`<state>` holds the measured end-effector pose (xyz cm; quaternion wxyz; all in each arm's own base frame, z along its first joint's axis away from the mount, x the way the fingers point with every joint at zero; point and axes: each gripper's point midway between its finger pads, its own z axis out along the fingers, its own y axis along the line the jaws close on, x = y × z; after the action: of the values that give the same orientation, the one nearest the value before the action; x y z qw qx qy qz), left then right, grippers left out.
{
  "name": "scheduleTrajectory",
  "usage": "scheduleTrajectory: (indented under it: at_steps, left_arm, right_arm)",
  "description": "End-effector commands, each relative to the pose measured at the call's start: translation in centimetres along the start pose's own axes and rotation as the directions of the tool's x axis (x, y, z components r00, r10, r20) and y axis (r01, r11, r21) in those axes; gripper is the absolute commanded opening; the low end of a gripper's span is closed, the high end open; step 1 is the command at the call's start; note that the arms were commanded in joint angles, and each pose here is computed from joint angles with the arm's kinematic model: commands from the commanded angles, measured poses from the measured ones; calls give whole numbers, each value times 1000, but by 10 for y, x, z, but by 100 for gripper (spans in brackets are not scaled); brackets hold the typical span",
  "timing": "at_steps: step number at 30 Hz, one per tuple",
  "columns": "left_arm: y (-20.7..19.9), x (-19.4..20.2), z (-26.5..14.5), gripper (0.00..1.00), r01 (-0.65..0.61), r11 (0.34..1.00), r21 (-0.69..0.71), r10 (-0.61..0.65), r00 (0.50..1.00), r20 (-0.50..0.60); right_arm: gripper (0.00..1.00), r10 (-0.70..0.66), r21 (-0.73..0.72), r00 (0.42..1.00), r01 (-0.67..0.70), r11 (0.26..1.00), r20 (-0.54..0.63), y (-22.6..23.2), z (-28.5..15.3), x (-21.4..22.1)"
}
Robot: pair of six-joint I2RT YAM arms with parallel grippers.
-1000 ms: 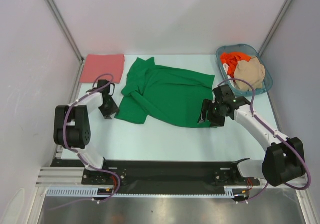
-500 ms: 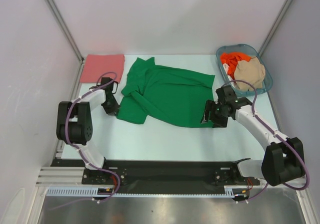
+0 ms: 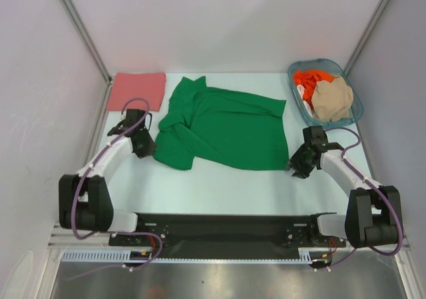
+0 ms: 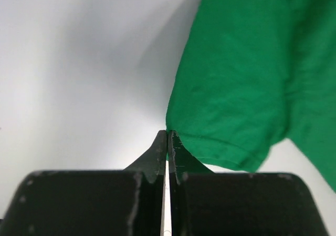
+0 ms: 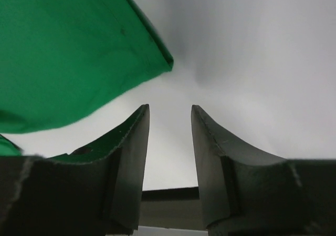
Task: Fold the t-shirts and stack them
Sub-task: Flatten the tshirt out
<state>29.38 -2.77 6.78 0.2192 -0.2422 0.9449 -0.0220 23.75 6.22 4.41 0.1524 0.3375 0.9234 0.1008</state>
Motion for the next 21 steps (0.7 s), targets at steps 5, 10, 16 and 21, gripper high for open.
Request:
scheduleTrajectory:
  at_steps: [5, 10, 16, 21]
  left_arm:
    - [-10, -18, -31, 0, -28, 998, 60, 22, 994, 104]
    - [-11, -15, -38, 0, -20, 996, 87, 11, 994, 107]
    - [-13, -17, -47, 0, -26, 993, 114, 11, 991, 135]
    - [-14, -16, -51, 0, -31, 992, 126, 14, 990, 140]
  right_arm:
    - [47, 112, 30, 977, -119, 992, 180, 19, 9, -30]
    - [46, 178, 63, 966, -193, 979, 189, 15, 15, -22]
    - [43, 165, 59, 965, -180, 982, 206, 17, 24, -26]
    - [43, 174, 82, 965, -193, 978, 197, 12, 28, -23]
